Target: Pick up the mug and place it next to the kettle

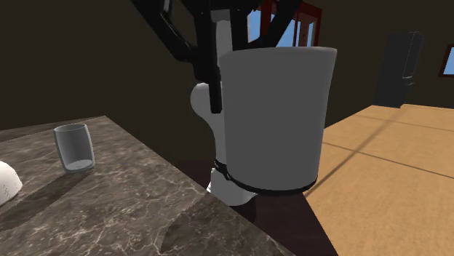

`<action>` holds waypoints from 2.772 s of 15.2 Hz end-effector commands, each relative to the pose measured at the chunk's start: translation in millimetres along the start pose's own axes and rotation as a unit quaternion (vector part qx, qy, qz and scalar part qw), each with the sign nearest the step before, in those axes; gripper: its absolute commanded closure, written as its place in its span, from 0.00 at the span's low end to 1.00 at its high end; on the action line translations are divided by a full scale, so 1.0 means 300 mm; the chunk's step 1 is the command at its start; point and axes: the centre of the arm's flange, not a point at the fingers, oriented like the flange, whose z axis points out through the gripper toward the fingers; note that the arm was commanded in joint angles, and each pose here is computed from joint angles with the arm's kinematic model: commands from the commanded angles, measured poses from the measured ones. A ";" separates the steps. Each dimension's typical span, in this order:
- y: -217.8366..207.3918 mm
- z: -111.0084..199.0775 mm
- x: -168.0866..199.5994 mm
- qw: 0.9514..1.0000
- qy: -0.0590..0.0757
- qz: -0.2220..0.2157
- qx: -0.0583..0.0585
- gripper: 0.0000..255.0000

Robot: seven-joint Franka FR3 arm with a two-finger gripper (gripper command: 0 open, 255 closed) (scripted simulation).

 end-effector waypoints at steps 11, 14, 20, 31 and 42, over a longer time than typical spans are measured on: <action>0.214 -0.121 -0.133 1.000 0.000 0.000 0.000 1.00; 0.326 -0.133 -0.202 1.000 0.000 0.000 0.000 1.00; 0.550 -0.157 -0.339 1.000 0.000 0.000 0.000 1.00; 0.961 -0.201 -0.591 1.000 0.000 0.000 0.000 1.00; 1.359 -0.243 -0.835 1.000 0.000 0.000 0.000 1.00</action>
